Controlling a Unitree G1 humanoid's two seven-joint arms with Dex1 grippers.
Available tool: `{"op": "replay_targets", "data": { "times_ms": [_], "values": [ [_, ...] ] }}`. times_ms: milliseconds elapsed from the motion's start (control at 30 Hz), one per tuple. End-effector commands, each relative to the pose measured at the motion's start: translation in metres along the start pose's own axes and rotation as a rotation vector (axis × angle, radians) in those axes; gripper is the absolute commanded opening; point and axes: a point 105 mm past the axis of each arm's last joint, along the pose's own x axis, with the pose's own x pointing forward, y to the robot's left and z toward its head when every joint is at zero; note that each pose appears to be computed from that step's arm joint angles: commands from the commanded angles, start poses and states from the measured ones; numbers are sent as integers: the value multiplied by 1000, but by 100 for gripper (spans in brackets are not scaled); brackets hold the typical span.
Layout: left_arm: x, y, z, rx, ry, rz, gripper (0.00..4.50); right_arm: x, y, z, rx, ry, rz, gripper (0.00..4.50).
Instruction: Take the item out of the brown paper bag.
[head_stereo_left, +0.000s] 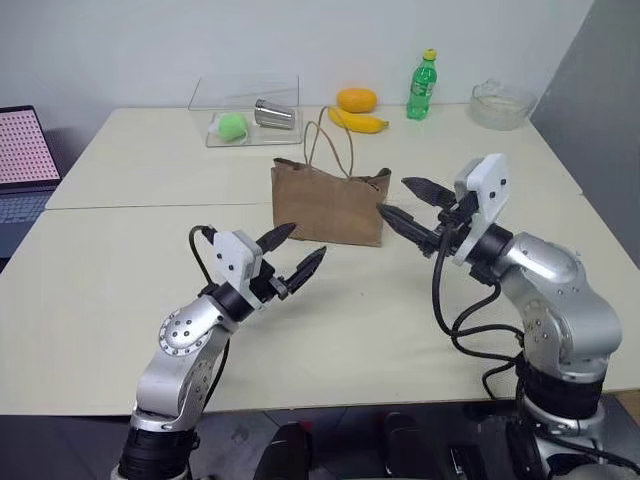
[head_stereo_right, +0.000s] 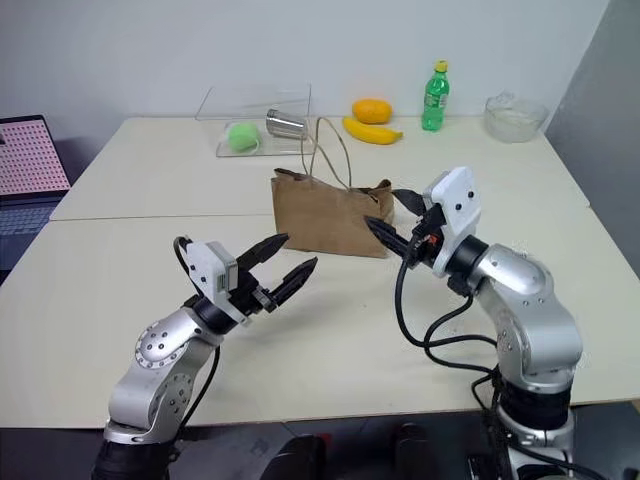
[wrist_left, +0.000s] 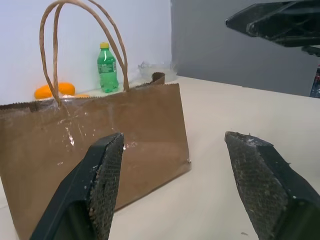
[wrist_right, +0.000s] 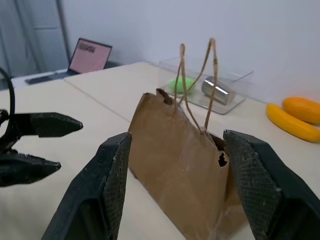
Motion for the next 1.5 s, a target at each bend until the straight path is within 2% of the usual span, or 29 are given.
{"op": "replay_targets", "data": {
  "times_ms": [33, 133, 267, 467, 667, 867, 1100, 1300, 1500],
  "values": [
    [1, 5, 10, 47, -32, 5, 339, -11, 5, 5, -9, -66, -137, 305],
    [4, 8, 10, 56, -30, 5, 339, -17, 22, -16, -9, -13, -156, 305],
    [10, 16, 9, 79, -23, 2, 339, -17, 44, -56, 84, 100, -160, 305],
    [6, 19, 10, 85, -11, -37, 339, 9, 21, -81, 90, 176, -232, 305],
    [-15, 12, 14, 48, 7, -109, 339, 29, -4, -109, 138, 260, -297, 305],
    [-34, 8, 11, 39, 85, -182, 339, 44, -10, -126, 156, 298, -273, 305],
    [-36, 0, 9, 36, 91, -201, 339, 64, -27, -138, 113, 313, -283, 305],
    [-35, 2, 9, 45, 82, -185, 339, 72, -52, -138, -20, 306, -345, 305],
    [-32, 1, 7, 43, 77, -185, 339, 74, -60, -132, -25, 274, -365, 305]
  ]
}}
